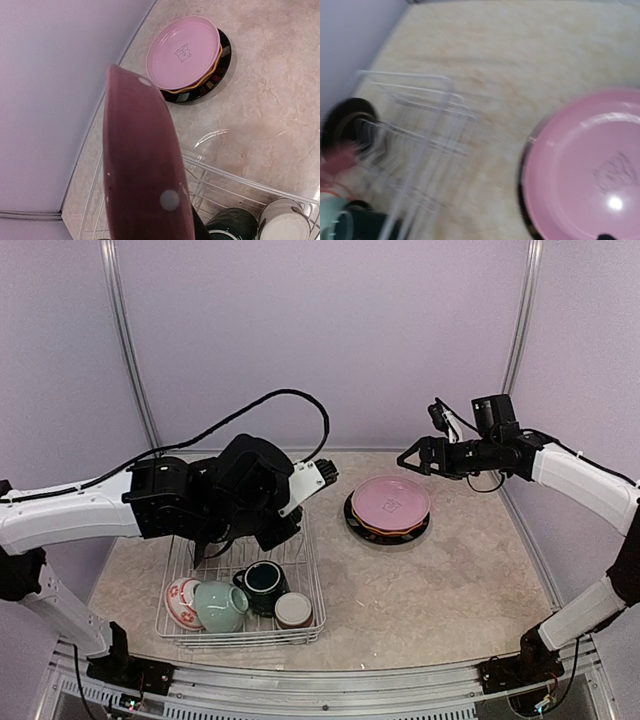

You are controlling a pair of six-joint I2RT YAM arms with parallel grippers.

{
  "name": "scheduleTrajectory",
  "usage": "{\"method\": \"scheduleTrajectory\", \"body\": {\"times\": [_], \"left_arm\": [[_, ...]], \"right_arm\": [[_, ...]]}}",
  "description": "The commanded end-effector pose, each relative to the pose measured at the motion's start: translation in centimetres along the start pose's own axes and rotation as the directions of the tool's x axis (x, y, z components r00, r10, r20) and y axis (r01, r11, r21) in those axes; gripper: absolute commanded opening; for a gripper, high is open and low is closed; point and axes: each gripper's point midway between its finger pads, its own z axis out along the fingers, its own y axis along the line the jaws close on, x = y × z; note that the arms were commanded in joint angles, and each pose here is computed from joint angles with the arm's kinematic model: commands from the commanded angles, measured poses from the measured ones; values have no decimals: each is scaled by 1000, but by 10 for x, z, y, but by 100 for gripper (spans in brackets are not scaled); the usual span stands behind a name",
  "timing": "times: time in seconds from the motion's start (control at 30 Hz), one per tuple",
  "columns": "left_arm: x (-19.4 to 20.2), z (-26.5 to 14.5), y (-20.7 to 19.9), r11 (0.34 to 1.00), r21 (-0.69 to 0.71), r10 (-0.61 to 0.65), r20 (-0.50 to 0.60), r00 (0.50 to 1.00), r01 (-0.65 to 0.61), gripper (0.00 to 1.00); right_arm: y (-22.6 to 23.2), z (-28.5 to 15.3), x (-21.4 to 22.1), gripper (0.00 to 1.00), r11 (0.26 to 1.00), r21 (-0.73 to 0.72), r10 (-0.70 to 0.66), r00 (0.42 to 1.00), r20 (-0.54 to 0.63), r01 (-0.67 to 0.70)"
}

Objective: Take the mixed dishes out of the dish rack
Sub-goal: Pass from the left arm to the right

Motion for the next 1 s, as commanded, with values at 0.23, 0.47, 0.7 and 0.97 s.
{"method": "scheduleTrajectory", "body": {"times": [0.23, 0.47, 0.7, 0.97], "left_arm": [[-39, 17, -32, 920, -212, 351, 73, 933, -330, 0], [-41, 29, -46, 846, -283, 480, 36, 876, -452, 0], [-43, 36, -51, 827, -301, 505, 25, 863, -475, 0], [-44, 46, -56, 783, -330, 558, -1, 830, -527, 0]], "right_arm": [[47, -2, 12, 94, 989, -144, 8, 997, -77, -19], [51, 13, 30, 87, 987, -160, 11, 989, -146, -34], [50, 32, 59, 80, 988, -147, 12, 973, -228, -47], [39, 50, 86, 67, 993, -107, 22, 953, -301, -56]]}}
